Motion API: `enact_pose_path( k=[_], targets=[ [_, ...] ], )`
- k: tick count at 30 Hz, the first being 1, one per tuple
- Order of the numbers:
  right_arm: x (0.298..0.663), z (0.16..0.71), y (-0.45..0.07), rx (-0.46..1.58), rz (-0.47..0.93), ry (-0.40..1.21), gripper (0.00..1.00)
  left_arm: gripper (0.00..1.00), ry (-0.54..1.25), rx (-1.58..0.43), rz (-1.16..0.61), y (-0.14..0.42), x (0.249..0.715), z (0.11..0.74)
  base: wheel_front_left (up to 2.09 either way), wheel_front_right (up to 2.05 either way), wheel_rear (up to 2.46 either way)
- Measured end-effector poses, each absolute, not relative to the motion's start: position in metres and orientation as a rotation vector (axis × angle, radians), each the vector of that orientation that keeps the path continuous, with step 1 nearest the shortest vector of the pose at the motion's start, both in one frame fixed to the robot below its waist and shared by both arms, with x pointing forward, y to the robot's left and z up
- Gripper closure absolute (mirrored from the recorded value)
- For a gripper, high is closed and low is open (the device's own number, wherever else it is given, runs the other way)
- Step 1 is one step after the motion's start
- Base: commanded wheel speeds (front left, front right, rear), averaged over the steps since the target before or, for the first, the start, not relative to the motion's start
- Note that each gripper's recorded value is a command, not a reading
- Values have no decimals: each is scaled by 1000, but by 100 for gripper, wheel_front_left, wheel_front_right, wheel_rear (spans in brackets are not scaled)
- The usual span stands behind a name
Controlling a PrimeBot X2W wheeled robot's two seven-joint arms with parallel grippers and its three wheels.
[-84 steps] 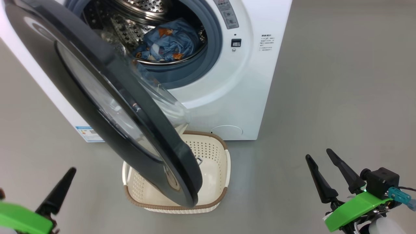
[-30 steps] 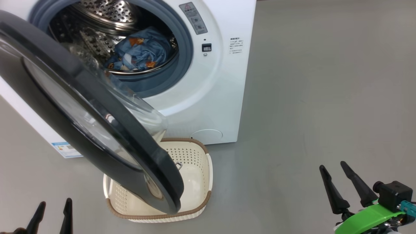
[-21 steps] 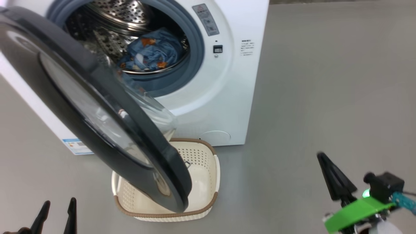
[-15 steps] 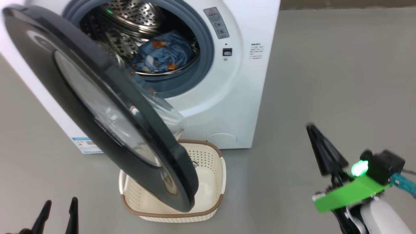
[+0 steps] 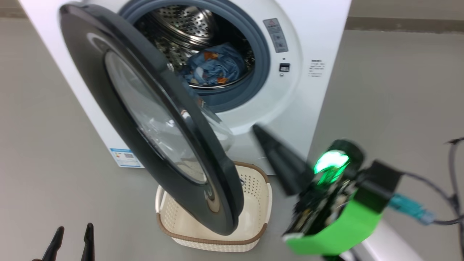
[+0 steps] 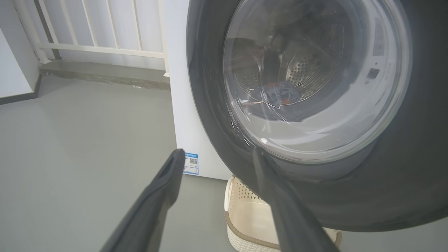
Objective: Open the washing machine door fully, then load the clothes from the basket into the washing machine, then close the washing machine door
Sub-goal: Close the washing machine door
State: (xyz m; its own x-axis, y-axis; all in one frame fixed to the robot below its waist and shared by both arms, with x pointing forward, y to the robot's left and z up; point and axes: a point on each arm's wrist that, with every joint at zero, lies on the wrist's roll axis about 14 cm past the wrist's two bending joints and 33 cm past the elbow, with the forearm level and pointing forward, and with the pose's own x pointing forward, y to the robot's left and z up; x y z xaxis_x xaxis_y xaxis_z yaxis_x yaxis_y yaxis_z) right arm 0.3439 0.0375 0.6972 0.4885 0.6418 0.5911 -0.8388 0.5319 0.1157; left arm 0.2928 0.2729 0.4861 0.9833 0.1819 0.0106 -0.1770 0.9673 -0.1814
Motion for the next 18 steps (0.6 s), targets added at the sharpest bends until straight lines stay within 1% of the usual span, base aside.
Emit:
enact_pose_path(
  k=[4,8,13,18],
  targets=[
    [320,685,70,425,1063,-463,100,0,-25,-180,206,278,282,484,0,0,0],
    [304,653,95,404,1159,-345,100,0,-21,-183,228,283,277,483,0,0,0],
    [298,607,111,369,1218,-182,100,0,-7,-185,239,284,277,479,0,0,0],
    [301,569,114,327,1222,-64,100,0,9,-190,245,283,278,474,0,0,0]
  ],
)
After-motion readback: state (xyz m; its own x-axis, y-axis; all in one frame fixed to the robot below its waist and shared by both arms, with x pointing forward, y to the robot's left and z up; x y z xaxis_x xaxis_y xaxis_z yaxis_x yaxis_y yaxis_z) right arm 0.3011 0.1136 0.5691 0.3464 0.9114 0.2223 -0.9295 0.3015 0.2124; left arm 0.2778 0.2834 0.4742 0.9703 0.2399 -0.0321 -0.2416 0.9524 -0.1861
